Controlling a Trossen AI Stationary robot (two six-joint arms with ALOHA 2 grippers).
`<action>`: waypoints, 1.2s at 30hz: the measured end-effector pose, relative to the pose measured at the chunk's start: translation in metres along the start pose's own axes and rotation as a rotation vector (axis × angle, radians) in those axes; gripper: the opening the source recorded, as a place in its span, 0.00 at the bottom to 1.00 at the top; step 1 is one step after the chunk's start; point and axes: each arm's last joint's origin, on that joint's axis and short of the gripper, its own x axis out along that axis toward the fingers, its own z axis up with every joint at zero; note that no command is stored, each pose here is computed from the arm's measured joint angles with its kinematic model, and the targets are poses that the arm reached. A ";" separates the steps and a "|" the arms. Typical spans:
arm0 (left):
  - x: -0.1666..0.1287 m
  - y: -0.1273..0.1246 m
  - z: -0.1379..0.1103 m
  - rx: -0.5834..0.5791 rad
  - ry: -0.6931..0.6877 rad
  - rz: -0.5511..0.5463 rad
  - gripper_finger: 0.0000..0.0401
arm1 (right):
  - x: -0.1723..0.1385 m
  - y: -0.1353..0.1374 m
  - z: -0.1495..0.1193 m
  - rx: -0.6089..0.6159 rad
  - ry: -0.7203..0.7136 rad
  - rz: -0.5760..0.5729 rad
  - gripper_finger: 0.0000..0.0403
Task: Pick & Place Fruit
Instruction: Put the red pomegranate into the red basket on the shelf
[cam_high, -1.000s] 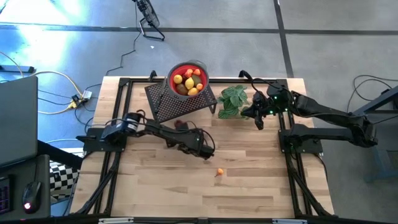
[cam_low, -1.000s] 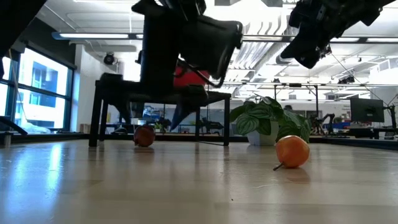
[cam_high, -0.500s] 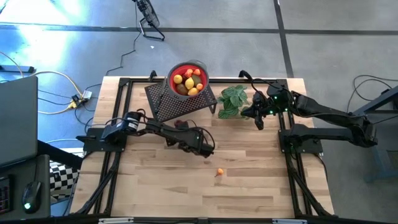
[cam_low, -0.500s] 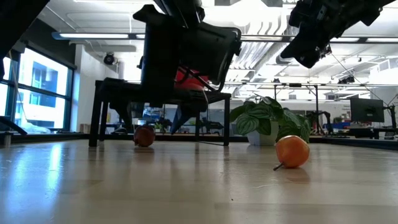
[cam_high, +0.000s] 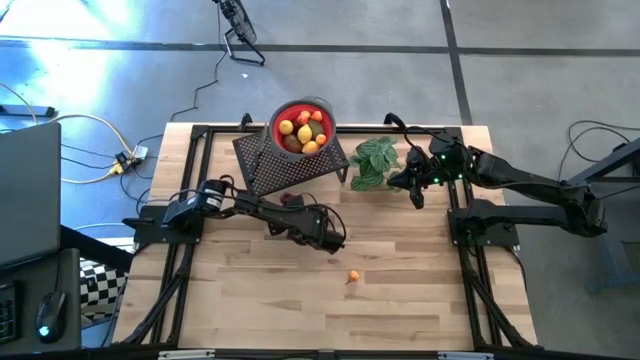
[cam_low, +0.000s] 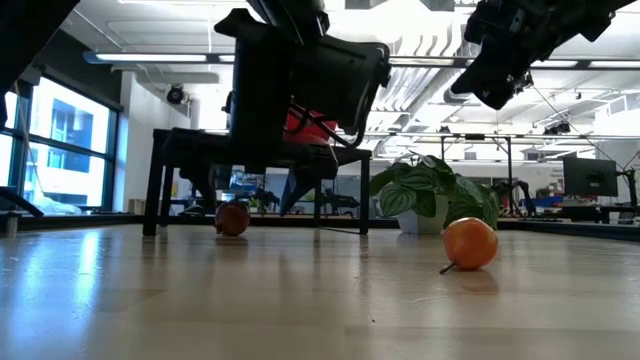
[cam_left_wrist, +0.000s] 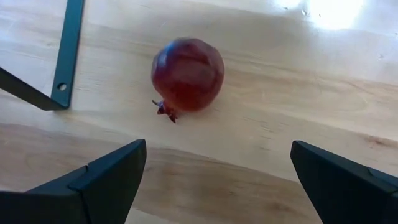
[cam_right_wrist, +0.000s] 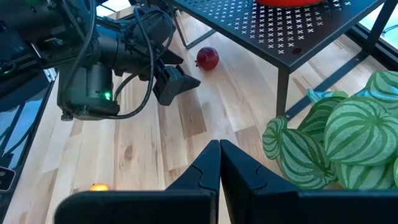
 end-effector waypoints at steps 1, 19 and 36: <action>0.000 0.000 0.000 0.001 0.000 0.000 0.97 | 0.000 0.000 0.000 0.000 0.000 0.000 0.01; 0.002 -0.001 0.002 0.024 -0.004 0.008 0.97 | 0.000 0.000 0.000 0.001 0.000 0.001 0.01; 0.011 -0.001 0.016 0.061 -0.036 0.074 0.97 | 0.000 0.000 0.000 0.001 0.001 0.001 0.01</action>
